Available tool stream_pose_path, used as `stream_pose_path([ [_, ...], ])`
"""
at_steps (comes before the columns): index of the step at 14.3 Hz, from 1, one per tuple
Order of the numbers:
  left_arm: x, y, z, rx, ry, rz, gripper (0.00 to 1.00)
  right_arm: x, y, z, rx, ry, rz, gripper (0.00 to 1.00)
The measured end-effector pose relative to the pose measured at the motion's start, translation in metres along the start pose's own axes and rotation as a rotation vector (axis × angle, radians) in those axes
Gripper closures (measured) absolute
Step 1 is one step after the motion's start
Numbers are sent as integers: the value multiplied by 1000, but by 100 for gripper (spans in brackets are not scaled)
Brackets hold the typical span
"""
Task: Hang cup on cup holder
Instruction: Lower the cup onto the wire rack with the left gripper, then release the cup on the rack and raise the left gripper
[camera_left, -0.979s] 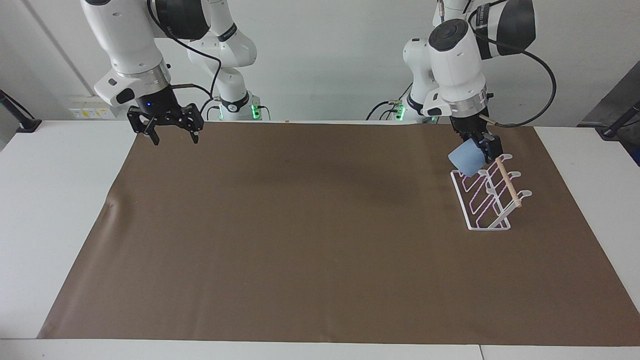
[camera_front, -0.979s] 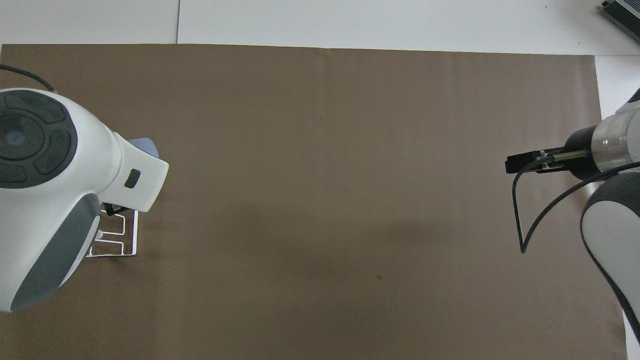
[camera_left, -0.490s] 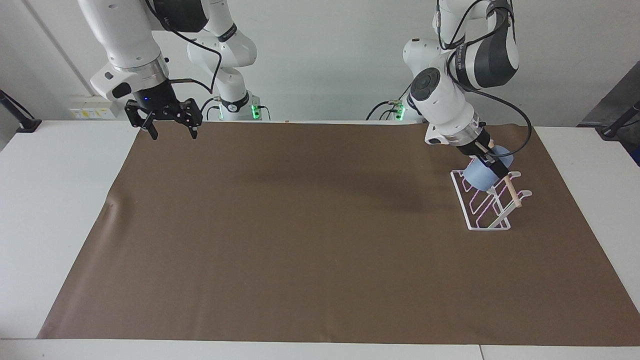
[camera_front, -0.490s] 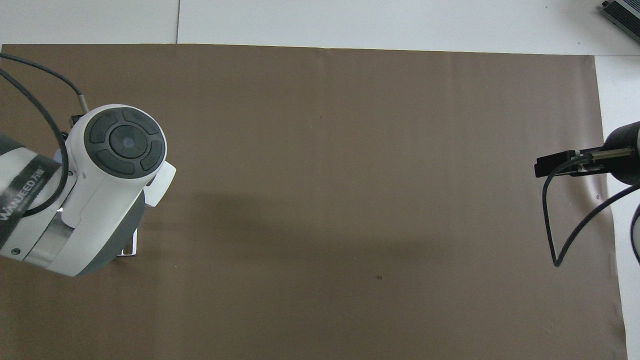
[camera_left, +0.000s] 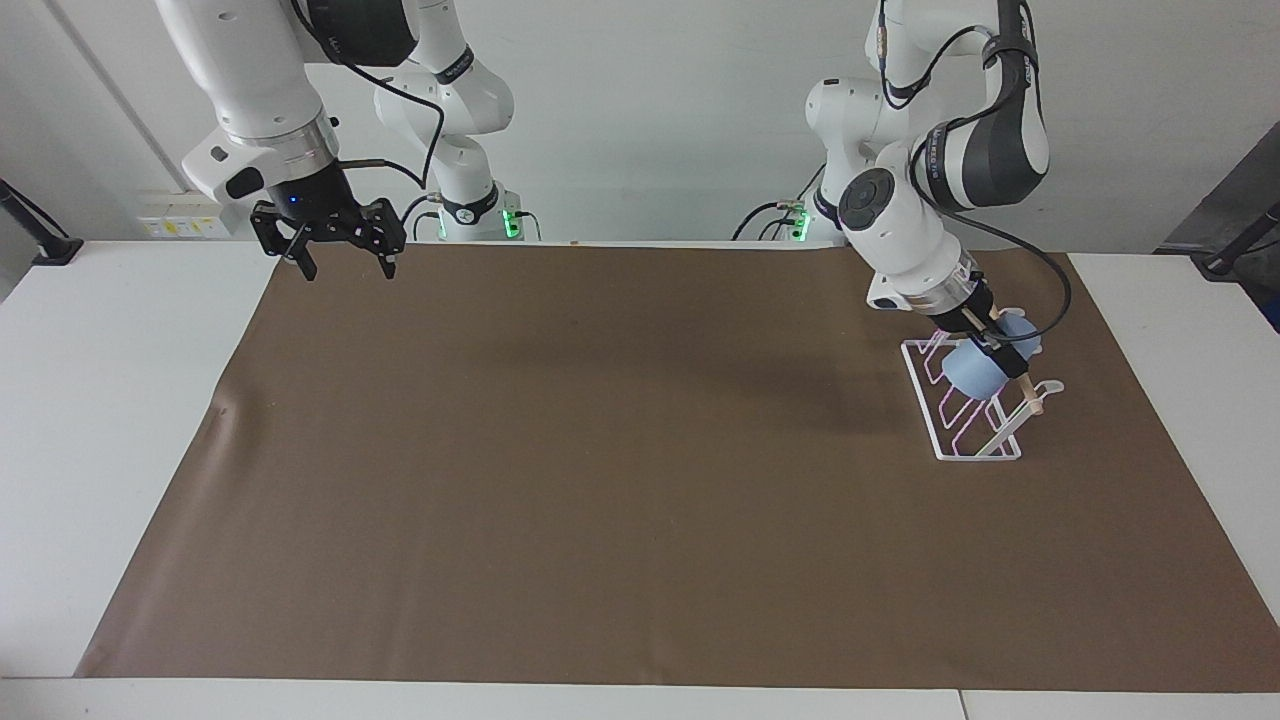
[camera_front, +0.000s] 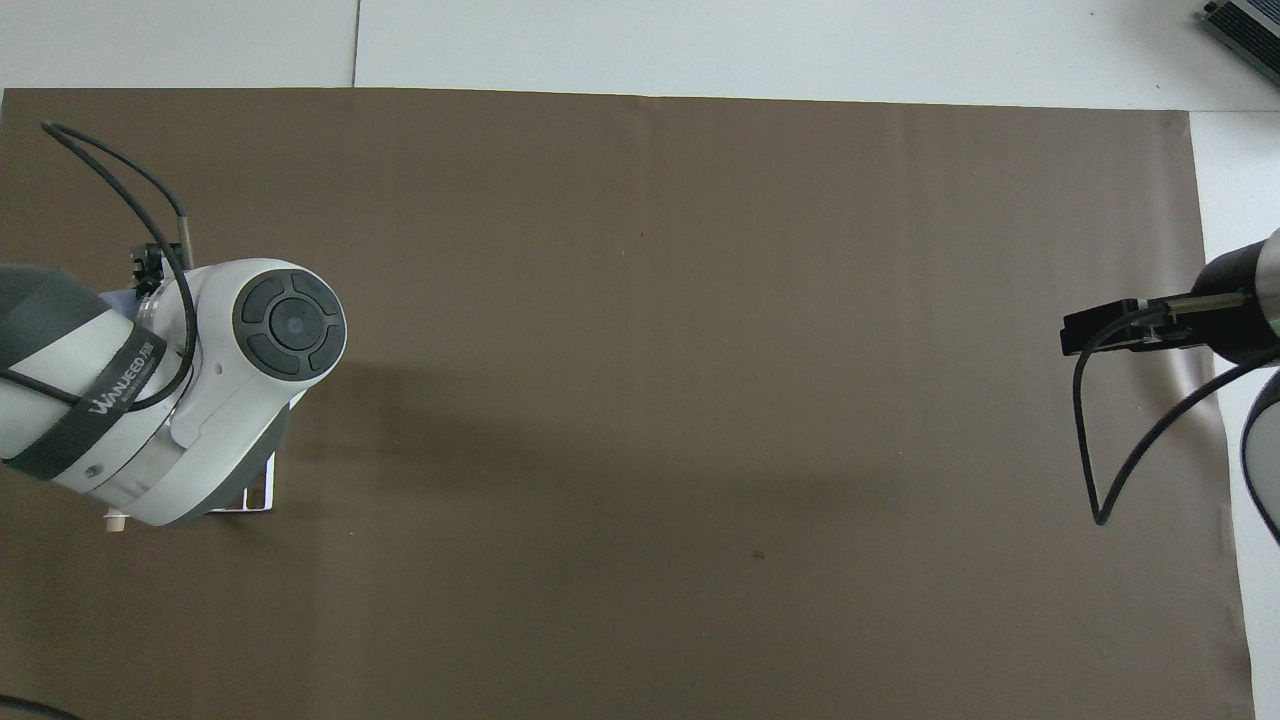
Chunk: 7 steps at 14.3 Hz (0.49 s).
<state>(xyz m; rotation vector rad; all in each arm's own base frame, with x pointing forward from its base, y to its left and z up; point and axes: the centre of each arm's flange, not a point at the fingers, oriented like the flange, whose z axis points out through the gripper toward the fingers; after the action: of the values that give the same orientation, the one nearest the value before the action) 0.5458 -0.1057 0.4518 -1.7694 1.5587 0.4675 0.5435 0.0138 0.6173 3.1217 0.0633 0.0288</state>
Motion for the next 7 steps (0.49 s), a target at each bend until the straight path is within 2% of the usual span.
stream_pose_path([
  [7,1,10,23,6,32,27,18,0,0,0,0,0,0,0],
])
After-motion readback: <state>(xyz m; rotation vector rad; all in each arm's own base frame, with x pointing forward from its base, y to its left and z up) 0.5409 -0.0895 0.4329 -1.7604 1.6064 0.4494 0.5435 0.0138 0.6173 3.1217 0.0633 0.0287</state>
